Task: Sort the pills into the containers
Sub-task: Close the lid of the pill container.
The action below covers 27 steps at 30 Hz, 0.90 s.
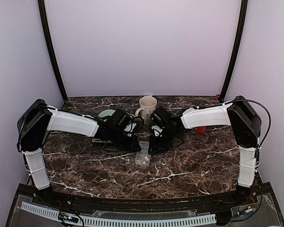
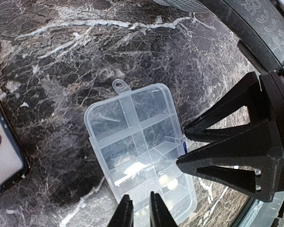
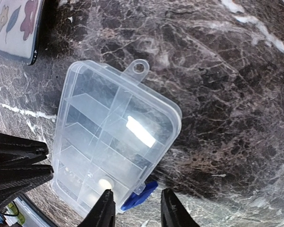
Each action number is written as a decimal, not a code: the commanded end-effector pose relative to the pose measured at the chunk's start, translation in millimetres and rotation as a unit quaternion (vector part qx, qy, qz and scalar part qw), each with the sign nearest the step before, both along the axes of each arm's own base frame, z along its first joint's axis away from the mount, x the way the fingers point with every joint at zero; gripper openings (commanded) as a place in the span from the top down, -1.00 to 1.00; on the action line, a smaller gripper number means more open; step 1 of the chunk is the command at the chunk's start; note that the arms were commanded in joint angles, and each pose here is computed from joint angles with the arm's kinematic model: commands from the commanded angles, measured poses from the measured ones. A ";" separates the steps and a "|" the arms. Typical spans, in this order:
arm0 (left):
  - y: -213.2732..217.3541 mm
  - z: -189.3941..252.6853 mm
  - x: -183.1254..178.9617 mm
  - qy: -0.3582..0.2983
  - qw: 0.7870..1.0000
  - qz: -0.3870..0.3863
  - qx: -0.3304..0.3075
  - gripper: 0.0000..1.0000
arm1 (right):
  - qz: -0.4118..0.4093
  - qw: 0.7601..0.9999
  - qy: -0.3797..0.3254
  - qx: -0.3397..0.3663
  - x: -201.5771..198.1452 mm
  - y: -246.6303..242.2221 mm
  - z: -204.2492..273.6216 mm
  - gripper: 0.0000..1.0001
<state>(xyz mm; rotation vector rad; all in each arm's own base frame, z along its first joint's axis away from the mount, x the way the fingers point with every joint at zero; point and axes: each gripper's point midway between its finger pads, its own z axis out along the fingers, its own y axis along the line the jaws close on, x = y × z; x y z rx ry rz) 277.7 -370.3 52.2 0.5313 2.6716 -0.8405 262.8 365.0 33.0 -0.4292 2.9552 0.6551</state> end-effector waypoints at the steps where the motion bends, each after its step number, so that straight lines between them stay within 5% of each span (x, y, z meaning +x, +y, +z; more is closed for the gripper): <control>1: -0.4 4.8 -3.8 -0.006 1.000 -0.006 -0.012 0.73 | -0.001 1.000 0.012 -0.017 -4.2 1.5 -9.5 0.39; 27: 2.7 -13.0 -18.8 0.021 0.999 -0.010 -0.025 0.73 | -0.019 0.996 0.082 -0.032 -33.8 -4.4 -49.4 0.45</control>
